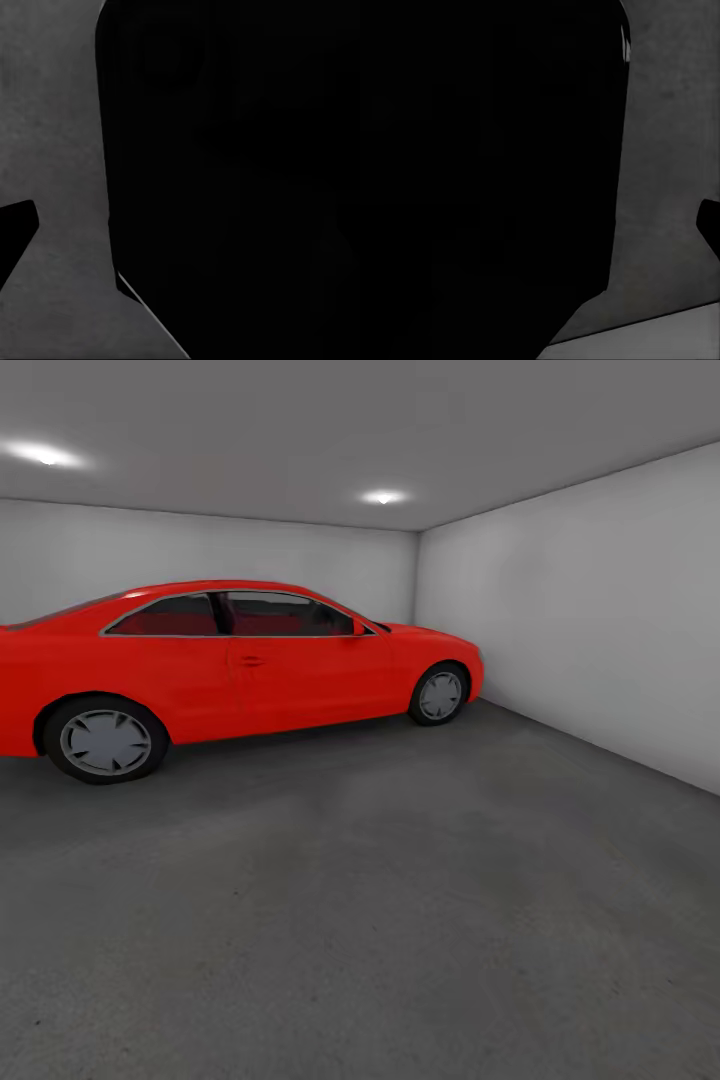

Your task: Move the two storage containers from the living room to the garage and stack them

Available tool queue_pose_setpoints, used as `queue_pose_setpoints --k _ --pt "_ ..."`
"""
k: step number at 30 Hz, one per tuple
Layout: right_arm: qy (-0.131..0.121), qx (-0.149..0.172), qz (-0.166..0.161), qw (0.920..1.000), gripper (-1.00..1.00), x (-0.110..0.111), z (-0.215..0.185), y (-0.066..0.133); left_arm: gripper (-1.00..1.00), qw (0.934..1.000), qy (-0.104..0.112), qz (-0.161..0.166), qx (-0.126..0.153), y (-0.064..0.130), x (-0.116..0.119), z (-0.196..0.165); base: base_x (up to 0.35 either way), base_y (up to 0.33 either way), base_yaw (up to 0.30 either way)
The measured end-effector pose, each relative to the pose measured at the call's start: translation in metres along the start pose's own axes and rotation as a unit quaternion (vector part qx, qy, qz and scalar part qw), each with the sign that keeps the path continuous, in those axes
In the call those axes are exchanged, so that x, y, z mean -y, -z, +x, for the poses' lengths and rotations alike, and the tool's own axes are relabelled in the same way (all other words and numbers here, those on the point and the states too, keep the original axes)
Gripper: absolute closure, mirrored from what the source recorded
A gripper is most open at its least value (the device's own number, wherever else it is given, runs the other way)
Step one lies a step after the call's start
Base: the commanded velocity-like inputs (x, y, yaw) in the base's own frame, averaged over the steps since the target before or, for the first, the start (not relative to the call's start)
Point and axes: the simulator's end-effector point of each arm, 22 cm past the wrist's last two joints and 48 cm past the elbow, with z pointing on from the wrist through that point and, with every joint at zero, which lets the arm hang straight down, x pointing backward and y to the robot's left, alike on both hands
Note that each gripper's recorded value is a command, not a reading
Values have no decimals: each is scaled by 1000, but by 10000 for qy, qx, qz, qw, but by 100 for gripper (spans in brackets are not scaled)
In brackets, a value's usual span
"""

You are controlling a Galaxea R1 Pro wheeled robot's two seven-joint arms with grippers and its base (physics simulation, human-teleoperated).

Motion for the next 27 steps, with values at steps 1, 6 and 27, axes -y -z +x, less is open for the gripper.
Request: queue_pose_setpoints --k 1,6,27 --pt "0 0 0 10000 -100 0 0 0 -100 10000 0 0 0 0 0 0 0 0 0" --pt "3 186 -133 9997 -100 -22 -26 1 -100 9999 10 147 -35 0 22 8 0 0 0" --pt "23 739 -254 9969 -100 -41 -99 7 -100 9989 24 466 -40 3 72 11 0 0 0"
